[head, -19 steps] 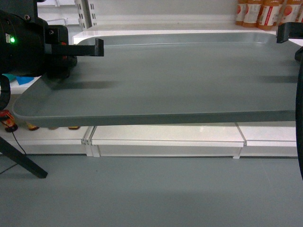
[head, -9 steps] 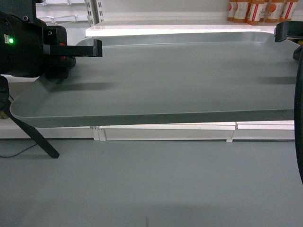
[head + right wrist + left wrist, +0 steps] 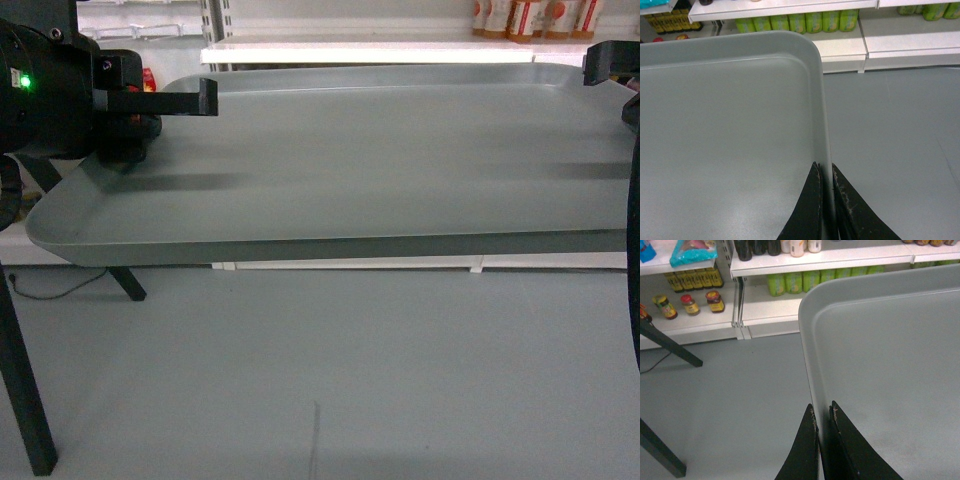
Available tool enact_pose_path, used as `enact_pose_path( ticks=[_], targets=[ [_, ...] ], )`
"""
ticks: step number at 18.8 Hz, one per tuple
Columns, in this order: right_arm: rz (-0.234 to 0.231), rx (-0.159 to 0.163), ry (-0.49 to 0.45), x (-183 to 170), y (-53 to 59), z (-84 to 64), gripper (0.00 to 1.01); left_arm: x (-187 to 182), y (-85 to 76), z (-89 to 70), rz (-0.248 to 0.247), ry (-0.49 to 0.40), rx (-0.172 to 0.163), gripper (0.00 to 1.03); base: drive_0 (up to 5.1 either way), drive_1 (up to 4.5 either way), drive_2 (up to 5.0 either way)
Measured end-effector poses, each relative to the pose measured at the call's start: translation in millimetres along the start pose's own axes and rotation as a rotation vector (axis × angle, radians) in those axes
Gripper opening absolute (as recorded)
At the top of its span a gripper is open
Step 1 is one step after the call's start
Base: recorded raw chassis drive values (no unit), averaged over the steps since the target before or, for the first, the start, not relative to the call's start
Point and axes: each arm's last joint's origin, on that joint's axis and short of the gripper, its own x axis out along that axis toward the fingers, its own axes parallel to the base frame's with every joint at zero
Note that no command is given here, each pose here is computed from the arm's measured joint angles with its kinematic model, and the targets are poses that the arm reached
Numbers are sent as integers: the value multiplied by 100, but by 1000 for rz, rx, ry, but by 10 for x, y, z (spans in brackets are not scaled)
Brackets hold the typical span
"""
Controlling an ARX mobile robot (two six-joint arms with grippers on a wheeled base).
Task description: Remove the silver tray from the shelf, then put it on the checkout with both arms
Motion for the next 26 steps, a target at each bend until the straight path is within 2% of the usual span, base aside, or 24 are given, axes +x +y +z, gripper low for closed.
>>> enact_pose_path(
  ticks=[16,26],
  targets=[
    [1,0,0,0,-1,0,3,0,-1,1,-2,-1,-1,3,-8,-426,410],
    [0,0,-3,-14,-1,10,3,-10,1,8,-1,0,0,3,0,0,0]
  ],
)
